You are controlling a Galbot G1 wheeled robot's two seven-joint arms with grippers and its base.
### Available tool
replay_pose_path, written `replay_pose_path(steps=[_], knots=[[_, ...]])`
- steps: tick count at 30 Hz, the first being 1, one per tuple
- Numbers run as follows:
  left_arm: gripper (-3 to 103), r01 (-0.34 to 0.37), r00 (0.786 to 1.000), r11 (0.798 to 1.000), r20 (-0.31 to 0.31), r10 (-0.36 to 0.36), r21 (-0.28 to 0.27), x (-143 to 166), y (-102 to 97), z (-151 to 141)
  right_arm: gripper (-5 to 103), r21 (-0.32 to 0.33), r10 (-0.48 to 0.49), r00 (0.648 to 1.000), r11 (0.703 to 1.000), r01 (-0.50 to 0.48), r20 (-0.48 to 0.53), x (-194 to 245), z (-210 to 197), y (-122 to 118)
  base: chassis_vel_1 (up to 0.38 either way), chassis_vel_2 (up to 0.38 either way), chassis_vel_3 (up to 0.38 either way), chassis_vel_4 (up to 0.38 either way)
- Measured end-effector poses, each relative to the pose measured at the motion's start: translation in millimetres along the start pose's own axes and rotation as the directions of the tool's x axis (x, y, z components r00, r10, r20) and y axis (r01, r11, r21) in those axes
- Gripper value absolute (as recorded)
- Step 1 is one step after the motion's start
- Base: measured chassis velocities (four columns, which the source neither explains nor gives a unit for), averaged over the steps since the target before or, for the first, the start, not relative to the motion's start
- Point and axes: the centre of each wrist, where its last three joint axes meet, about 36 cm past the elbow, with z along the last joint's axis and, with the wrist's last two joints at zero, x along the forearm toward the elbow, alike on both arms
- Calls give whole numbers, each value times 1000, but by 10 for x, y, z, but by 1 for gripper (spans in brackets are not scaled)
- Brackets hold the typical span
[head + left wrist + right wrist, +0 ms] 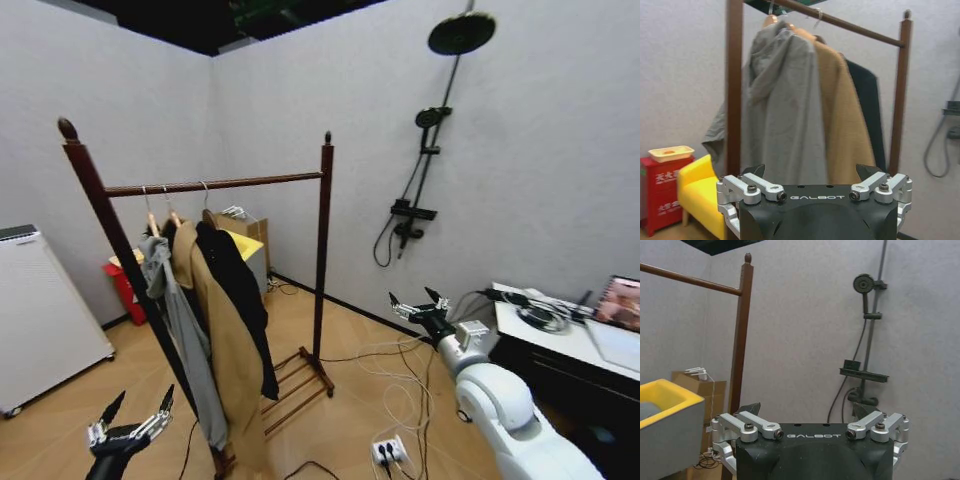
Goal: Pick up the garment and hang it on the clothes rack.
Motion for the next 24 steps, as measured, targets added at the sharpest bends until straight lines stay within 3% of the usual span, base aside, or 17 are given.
replay_pose_path(steps=[18, 24], knots=[[100, 0, 1000, 1000, 0, 0, 0, 1, 0, 1, 100, -18, -44, 998, 999, 44, 45, 48, 15, 47, 217, -443, -449, 214], [100, 1, 1000, 1000, 0, -1, 0, 0, 0, 0, 100, -27, -58, 997, 998, 59, 43, 52, 60, 81, -71, -180, -271, 10]])
